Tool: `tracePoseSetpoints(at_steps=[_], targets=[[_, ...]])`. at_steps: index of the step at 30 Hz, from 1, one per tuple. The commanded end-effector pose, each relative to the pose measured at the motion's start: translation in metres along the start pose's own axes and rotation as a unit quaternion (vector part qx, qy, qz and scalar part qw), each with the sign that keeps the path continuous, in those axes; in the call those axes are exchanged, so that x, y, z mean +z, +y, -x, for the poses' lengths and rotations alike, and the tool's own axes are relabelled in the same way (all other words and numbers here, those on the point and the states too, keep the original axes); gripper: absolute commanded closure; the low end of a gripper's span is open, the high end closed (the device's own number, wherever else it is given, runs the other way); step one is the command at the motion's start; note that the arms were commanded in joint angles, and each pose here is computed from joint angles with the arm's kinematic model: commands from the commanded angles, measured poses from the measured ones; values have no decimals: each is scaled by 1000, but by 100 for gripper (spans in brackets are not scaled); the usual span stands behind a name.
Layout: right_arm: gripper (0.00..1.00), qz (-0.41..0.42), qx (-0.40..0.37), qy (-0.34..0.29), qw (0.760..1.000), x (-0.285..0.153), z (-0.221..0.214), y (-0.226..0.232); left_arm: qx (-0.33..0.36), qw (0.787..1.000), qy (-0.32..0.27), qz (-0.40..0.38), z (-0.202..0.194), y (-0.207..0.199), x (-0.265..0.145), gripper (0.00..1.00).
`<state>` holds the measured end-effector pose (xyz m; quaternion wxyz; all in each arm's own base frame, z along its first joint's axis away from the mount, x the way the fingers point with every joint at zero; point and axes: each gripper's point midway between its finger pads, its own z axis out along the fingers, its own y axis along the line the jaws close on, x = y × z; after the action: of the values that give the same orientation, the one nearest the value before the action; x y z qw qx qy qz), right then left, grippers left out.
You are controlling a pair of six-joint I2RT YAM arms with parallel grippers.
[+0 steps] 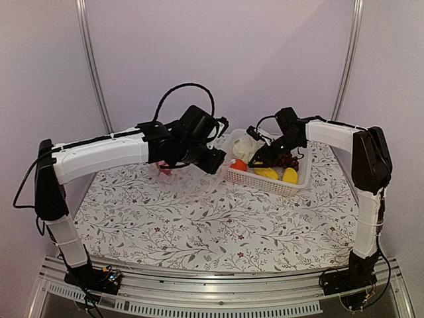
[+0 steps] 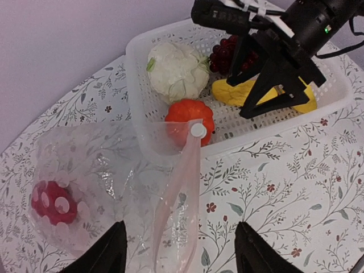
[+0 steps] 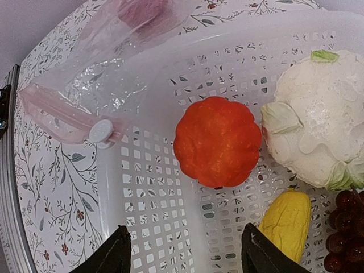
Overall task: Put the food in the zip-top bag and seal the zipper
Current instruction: Pick up the zipper food storage bag at the center of the board.
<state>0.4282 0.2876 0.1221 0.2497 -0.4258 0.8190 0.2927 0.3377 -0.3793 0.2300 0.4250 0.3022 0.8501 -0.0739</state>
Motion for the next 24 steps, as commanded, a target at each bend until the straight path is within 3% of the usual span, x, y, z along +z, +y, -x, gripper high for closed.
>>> tracePoseSetpoints(at_steps=[1, 7, 17, 19, 22, 24], targets=[[35, -12, -20, -13, 1000, -17, 9, 5, 36, 995, 82, 34, -46, 10, 32, 35], [34, -9, -20, -13, 1000, -17, 8, 7, 48, 991, 110, 52, -63, 18, 50, 39], [34, -9, -19, -13, 1000, -17, 7, 6, 58, 979, 158, 115, -93, 48, 70, 55], [34, -9, -18, -13, 1000, -17, 7, 6, 54, 978, 166, 114, -99, 51, 73, 62], [33, -9, -16, -12, 1000, -16, 7, 6, 48, 979, 168, 108, -101, 53, 74, 89], [33, -17, -13, -10, 1000, -17, 6, 2, 46, 980, 159, 107, -94, 54, 70, 100]])
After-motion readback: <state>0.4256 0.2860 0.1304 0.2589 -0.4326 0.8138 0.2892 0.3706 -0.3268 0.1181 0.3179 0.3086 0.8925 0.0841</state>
